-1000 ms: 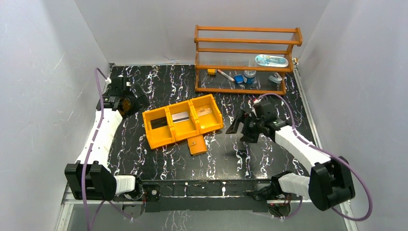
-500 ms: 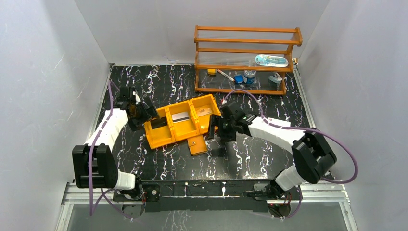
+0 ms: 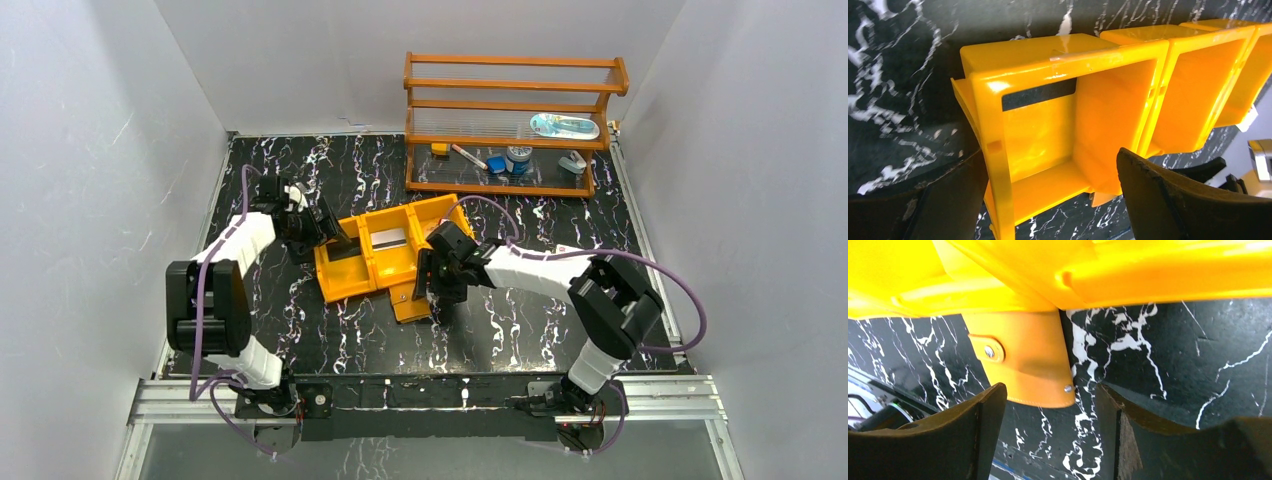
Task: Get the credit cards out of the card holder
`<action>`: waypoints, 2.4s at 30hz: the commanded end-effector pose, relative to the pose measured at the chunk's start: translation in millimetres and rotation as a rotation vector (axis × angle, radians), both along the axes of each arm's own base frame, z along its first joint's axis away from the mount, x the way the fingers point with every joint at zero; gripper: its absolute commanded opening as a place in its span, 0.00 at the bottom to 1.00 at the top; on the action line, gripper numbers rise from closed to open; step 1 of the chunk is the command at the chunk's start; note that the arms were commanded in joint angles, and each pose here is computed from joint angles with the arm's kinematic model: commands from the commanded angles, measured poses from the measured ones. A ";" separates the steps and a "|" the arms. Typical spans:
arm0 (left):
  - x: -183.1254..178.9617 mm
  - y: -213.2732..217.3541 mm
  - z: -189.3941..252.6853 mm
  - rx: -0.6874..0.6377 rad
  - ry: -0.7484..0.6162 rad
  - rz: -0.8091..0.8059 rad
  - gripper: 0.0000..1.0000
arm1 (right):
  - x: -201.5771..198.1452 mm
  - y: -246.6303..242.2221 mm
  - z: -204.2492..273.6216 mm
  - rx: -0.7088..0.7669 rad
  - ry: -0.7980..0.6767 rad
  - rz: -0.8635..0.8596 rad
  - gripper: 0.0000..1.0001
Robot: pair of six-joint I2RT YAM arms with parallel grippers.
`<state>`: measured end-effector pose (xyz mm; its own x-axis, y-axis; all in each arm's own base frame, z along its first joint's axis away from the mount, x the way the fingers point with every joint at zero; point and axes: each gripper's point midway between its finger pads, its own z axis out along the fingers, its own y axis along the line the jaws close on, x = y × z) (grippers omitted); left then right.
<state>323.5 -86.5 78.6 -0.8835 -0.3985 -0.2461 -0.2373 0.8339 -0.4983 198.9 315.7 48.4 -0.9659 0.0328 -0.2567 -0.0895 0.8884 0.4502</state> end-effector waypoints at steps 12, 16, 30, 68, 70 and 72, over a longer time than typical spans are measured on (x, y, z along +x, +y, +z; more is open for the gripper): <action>5.8 3.6 30.7 0.033 -0.060 -0.038 0.98 | 2.5 17.0 -24.7 -0.184 -0.066 0.022 0.54; -9.5 10.1 44.4 0.059 -0.091 0.017 0.98 | -10.7 -5.3 -36.1 -0.259 -0.061 0.003 0.37; -109.2 -58.7 66.3 0.034 -0.156 -0.194 0.92 | -48.9 -51.4 -5.9 -0.025 -0.137 -0.145 0.47; -151.7 -197.8 -55.2 0.515 -0.036 -0.465 0.27 | -66.7 -130.1 2.6 0.167 -0.309 -0.369 0.68; -155.9 -195.0 -57.6 0.530 -0.023 -0.473 0.19 | -70.7 -120.5 2.8 0.211 -0.290 -0.339 0.66; -159.5 -193.0 -60.1 0.532 -0.013 -0.476 0.13 | -73.7 -111.2 4.8 0.253 -0.272 -0.318 0.65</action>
<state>181.7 -296.0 35.8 -0.9079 0.1752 -0.3807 0.2168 0.9738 -0.0690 128.6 185.1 46.7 -0.7756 0.4118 -0.4783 0.0678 0.8078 0.5856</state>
